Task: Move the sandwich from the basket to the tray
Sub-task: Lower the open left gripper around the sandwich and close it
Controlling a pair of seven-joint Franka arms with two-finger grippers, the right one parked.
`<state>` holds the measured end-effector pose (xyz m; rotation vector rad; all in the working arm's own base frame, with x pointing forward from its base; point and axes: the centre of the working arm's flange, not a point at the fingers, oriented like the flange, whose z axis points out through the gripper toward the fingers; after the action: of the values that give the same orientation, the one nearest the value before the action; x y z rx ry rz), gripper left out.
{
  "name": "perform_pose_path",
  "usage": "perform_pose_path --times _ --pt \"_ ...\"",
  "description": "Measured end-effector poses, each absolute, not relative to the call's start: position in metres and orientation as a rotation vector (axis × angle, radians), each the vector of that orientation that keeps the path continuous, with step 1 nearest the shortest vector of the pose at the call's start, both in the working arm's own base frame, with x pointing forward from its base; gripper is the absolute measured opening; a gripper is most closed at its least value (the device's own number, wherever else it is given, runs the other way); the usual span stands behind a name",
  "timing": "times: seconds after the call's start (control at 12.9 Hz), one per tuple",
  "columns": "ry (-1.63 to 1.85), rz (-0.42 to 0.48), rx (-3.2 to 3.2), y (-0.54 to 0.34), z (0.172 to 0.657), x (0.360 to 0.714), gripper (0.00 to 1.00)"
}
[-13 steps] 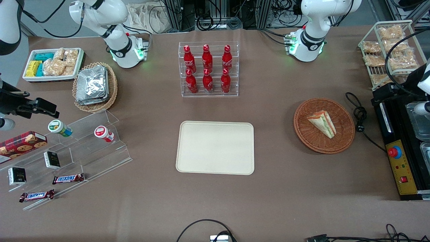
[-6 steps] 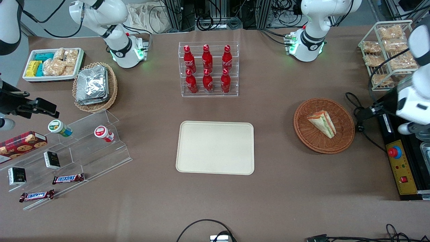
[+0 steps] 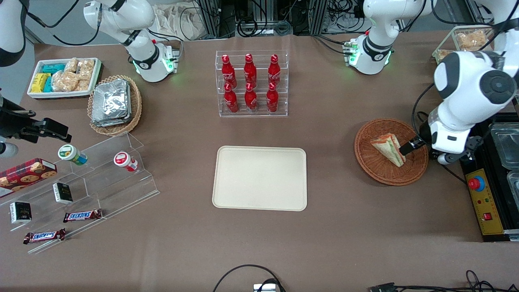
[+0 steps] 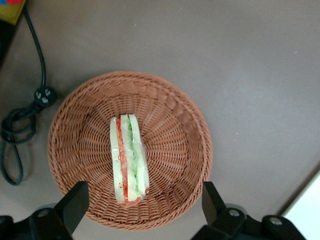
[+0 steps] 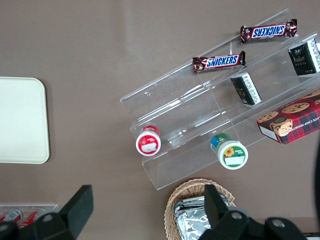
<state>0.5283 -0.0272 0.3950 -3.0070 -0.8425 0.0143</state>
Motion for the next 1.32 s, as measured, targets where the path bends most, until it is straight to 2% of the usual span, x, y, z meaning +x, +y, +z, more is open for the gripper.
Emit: perform_pose_path --times 0.47,0.7,0.85,1.32 --pt "-1.042 -0.045 -2.959 -0.025 0.331 0.491 1.00" --pt "-1.081 -0.033 -2.943 -0.021 0.307 0.474 1.00" --pt "-1.121 -0.013 -2.922 -0.019 0.300 0.468 1.00" --pt "-1.187 -0.050 -2.910 -0.020 0.275 0.465 1.00"
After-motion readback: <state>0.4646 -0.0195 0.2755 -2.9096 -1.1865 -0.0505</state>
